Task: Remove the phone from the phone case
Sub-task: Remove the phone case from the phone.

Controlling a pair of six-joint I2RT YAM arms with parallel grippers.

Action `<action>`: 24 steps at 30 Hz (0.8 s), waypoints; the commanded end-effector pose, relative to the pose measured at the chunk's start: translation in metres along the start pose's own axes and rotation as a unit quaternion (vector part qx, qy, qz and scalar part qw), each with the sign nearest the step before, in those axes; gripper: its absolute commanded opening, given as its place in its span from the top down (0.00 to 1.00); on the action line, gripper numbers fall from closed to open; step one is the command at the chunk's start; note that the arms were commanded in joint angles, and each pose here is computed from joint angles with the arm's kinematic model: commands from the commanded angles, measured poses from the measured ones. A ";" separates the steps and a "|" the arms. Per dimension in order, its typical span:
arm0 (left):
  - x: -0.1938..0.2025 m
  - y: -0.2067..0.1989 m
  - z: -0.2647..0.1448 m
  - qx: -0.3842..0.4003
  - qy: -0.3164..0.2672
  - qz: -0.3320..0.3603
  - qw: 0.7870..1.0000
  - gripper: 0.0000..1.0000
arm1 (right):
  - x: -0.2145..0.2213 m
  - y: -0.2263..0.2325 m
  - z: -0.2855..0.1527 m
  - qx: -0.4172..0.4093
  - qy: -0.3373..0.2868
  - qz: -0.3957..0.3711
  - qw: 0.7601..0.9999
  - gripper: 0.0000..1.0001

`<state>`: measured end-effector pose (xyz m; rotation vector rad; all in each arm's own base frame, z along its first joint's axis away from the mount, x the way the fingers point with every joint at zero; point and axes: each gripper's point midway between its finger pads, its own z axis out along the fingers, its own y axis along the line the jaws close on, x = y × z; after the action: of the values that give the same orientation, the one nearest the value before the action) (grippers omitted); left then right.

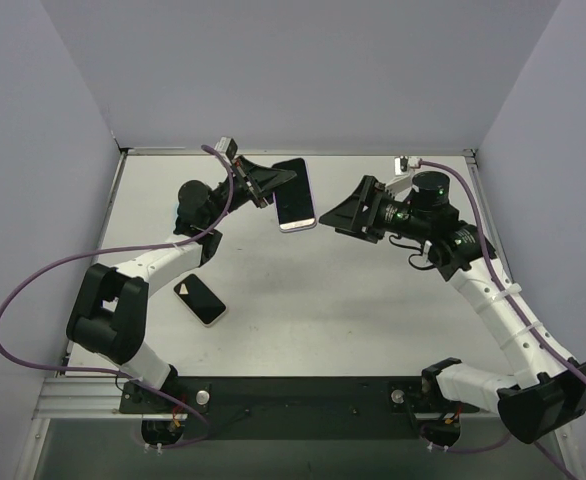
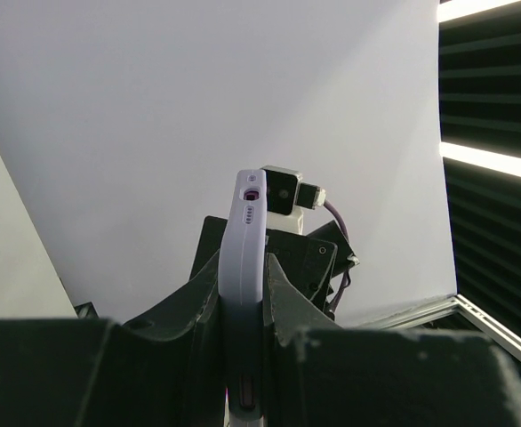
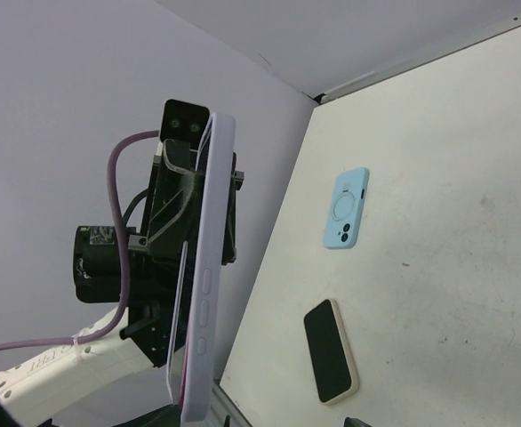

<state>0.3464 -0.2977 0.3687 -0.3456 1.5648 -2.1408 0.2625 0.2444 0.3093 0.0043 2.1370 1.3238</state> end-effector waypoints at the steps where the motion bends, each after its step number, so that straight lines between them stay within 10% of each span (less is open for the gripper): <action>1: 0.004 -0.037 0.000 0.046 -0.003 0.034 0.998 1.00 | -0.012 0.026 -0.012 -0.026 -0.025 -0.033 0.999 0.35; 24: 0.009 -0.048 0.001 0.061 0.003 0.039 0.997 1.00 | 0.000 -0.015 0.013 0.045 -0.001 -0.021 0.999 0.37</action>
<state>0.3491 -0.2985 0.3641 -0.3489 1.5775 -2.1154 0.2644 0.2497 0.3023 -0.0183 2.1564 1.2843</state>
